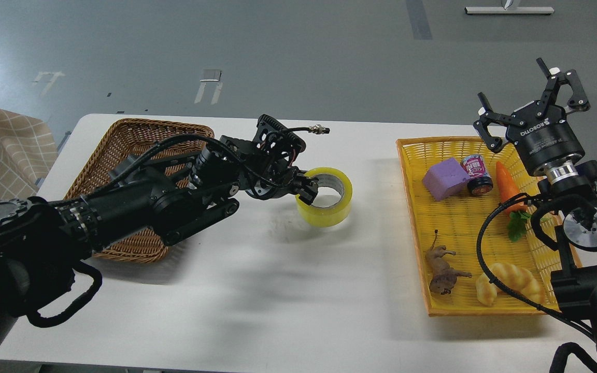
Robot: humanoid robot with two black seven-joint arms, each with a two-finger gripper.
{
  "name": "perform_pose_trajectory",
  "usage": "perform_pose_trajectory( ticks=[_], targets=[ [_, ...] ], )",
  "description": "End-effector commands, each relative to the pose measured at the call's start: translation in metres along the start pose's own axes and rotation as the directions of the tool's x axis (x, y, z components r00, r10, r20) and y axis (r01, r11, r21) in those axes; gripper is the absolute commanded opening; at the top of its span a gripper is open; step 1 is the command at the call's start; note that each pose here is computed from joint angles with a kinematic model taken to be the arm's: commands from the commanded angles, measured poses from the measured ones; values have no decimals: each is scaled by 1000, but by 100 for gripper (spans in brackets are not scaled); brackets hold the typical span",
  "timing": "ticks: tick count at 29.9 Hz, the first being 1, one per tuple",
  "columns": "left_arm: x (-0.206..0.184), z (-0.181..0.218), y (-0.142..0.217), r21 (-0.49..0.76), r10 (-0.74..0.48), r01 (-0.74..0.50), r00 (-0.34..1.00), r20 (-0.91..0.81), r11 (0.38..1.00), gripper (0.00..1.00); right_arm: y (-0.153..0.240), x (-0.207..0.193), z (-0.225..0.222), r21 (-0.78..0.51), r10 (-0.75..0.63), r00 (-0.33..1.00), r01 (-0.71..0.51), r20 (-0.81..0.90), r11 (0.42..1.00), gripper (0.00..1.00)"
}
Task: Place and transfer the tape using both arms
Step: 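Grasp the tape roll's rim with the left gripper and lift it, then carry the tape roll with the left gripper and lower it into the basket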
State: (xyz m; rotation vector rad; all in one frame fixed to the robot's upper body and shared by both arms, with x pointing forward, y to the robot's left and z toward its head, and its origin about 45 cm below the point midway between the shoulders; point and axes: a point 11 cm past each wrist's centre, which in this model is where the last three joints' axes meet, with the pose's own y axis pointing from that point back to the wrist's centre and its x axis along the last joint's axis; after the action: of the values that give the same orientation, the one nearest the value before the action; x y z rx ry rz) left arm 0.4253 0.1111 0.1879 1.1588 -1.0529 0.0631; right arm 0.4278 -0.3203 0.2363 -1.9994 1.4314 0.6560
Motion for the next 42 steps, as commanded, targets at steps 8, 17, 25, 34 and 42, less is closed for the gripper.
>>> perform_pose_trajectory(
  ticks=[8, 17, 25, 34, 42],
  targets=[
    [44, -85, 61, 154, 89, -84, 996, -30, 984, 0, -2, -3, -1, 2, -8, 1000, 8, 0, 1000, 100],
    [19, -170, 123, 329, 93, -60, 992, -87, 943, 0, -5, -7, 3, -2, -20, 1000, 20, 6, 1000, 100],
    [-24, -206, 152, 391, 47, 13, 988, -145, 920, 0, -7, -11, 5, -7, -28, 1000, 28, 5, 1000, 100],
    [-83, -224, 162, 411, -21, 116, 973, -230, 904, 0, -8, -12, 6, -9, -31, 999, 31, 8, 999, 100],
    [-127, -235, 177, 420, -68, 195, 952, -297, 886, 0, -9, -13, 8, -10, -33, 999, 33, 14, 999, 100]
  ],
)
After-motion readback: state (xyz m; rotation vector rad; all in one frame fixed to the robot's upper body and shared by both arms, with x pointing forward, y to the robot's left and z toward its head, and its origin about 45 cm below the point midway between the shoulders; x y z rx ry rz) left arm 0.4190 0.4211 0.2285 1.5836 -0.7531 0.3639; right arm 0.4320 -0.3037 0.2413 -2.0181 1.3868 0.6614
